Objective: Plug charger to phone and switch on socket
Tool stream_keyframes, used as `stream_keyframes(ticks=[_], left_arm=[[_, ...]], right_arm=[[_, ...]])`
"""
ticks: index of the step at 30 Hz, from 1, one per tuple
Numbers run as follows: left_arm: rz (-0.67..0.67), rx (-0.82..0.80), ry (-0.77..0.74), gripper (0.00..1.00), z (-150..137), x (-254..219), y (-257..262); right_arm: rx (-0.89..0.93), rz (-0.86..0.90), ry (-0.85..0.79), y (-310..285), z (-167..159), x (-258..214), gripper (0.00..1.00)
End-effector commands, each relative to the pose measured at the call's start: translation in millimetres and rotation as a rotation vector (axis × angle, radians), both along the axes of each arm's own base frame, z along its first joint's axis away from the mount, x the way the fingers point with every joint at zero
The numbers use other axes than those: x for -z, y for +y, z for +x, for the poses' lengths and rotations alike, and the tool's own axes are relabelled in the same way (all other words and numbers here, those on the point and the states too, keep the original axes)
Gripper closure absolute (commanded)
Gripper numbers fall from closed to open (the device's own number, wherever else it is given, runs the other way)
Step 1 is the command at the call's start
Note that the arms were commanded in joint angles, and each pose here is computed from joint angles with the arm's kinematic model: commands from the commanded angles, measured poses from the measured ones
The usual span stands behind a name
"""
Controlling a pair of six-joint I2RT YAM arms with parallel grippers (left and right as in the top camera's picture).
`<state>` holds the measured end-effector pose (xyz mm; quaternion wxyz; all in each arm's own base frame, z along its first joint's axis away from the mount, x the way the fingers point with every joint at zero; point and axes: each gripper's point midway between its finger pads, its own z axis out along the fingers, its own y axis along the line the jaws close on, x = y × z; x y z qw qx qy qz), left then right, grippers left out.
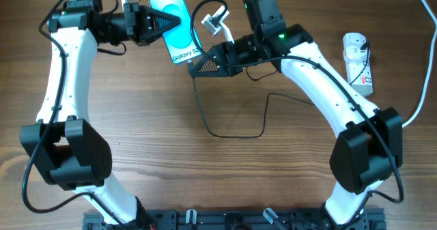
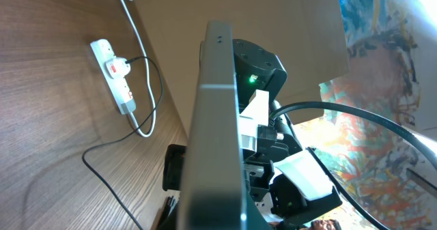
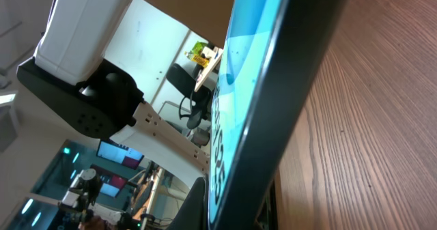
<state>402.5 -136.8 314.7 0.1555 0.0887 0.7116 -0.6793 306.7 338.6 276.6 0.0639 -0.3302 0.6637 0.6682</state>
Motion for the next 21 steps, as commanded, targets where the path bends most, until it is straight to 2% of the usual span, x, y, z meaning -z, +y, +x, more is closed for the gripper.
stream_keyframes(ticks=[1, 10, 21], left_arm=[[-0.027, 0.023, -0.057, 0.96, -7, -17, -4], [-0.027, 0.024, -0.056, 0.96, -8, -17, -4], [-0.011, 0.054, -0.045, 0.96, -12, -13, -19]], right_arm=[[-0.010, 0.001, 0.023, 1, -4, -1, 0.96], [0.082, -0.025, 0.023, -15, 23, 0, 0.95], [0.132, -0.028, 0.005, -9, 38, -6, 0.96]])
